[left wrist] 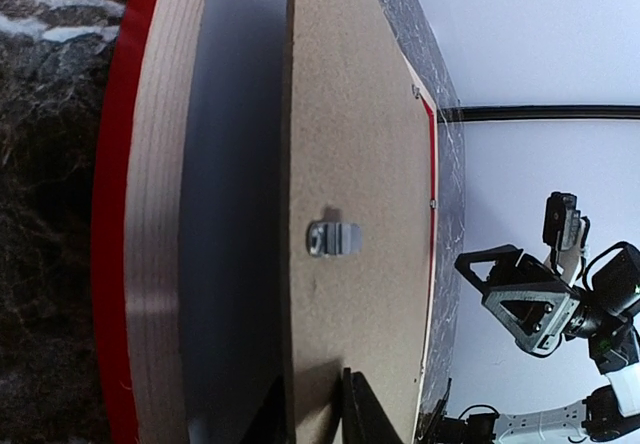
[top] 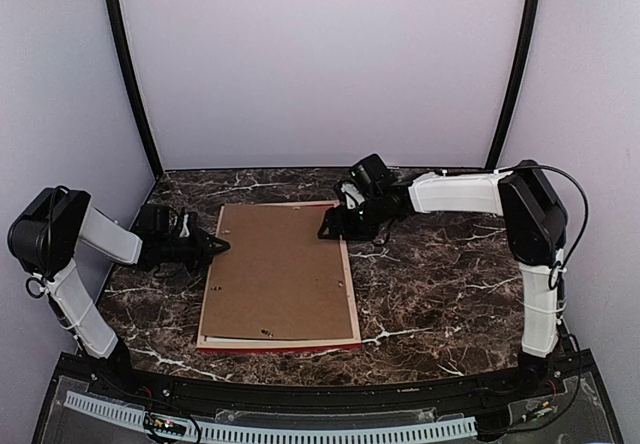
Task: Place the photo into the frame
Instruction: Adjust the backboard.
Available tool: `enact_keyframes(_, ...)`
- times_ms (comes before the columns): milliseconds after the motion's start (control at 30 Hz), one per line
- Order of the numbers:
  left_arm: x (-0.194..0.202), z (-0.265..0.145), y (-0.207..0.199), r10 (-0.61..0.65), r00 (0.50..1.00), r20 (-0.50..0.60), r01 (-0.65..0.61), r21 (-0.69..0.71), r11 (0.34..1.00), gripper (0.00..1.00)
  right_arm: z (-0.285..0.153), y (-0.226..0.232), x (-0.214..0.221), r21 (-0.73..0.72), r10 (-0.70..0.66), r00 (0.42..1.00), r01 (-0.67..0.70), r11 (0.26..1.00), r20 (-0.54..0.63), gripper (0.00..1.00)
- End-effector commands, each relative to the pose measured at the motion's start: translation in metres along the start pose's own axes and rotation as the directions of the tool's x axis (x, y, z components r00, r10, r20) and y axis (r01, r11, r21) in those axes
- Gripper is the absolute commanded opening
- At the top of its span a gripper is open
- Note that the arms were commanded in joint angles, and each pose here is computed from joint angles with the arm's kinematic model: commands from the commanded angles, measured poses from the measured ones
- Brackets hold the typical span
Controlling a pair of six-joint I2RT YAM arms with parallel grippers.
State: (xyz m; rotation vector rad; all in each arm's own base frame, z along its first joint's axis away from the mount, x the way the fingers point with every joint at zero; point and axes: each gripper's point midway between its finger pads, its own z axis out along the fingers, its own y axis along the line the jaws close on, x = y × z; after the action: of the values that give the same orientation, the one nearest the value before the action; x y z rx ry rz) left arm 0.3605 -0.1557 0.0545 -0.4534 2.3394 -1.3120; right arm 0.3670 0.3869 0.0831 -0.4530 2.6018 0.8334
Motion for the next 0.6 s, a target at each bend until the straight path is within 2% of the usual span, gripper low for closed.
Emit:
enact_keyframes(0, -0.007, 0.002, -0.013, 0.038, 0.999, 0.014, -0.038, 0.02, 0.999, 0.13, -0.004, 0.0, -0.034, 0.002, -0.04, 0.995, 0.04, 0.999, 0.091, 0.74)
enact_keyframes(233, -0.009, 0.002, -0.011, 0.031, 0.999, 0.026, -0.031, 0.017, 0.999, 0.06, 0.005, -0.01, -0.051, 0.024, -0.091, 0.988, 0.088, 0.996, 0.121, 0.74)
enact_keyframes(567, -0.009, 0.002, -0.011, 0.029, 0.999, 0.026, -0.03, 0.017, 0.999, 0.05, 0.023, -0.023, -0.06, 0.037, -0.164, 0.981, 0.161, 0.986, 0.106, 0.74)
